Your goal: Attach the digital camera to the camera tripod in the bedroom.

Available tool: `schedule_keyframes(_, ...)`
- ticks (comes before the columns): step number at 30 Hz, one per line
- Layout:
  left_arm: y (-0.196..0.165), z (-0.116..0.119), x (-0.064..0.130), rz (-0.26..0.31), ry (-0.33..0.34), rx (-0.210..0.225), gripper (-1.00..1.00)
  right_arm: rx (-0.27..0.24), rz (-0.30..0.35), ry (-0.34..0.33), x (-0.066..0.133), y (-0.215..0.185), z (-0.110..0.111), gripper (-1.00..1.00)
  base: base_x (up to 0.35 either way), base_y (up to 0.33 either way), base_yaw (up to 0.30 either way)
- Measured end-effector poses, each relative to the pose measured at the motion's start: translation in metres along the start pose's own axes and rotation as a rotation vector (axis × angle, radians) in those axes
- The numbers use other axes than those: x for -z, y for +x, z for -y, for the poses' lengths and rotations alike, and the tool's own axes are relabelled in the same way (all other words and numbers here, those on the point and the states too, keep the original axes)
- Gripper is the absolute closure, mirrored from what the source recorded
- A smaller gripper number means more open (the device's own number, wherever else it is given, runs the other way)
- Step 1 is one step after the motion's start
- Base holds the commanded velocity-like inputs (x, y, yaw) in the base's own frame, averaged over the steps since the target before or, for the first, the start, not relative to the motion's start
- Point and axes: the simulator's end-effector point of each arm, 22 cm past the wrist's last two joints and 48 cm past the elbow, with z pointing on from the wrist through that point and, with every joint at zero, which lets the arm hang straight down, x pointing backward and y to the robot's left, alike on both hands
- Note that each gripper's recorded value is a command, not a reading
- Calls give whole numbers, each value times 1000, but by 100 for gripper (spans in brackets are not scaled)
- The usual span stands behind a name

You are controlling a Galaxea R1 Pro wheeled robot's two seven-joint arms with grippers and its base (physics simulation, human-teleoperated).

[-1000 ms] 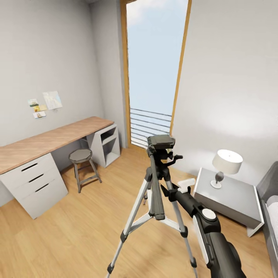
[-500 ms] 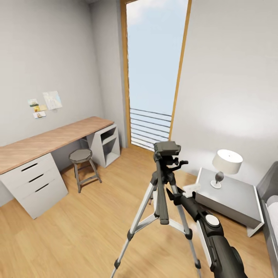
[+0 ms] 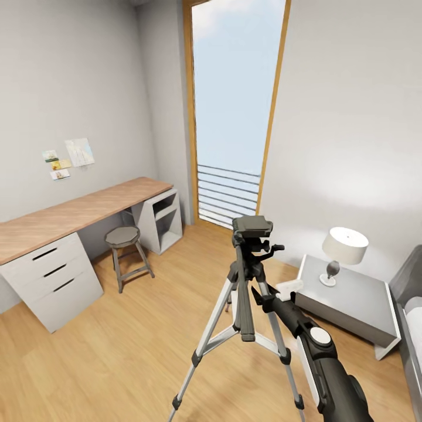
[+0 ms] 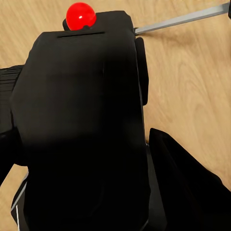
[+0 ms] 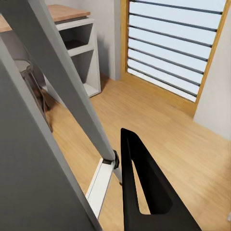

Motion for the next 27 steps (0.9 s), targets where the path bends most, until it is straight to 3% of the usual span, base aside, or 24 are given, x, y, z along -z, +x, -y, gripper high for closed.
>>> schedule_keyframes(15,0,0,0,0,0,0,100,-5,-3,-2,-1,-1,-4,100,0,0,0)
schedule_keyframes(24,0,0,0,0,0,0,100,-16,-18,30,0,3,5,100,0,0,0)
schedule_keyframes(25,0,0,0,0,0,0,100,-18,-19,33,0,4,6,-100,0,0,0)
schedule_keyframes(27,0,0,0,-1,0,0,100,-28,-57,28,-4,36,2,-100,0,0,0)
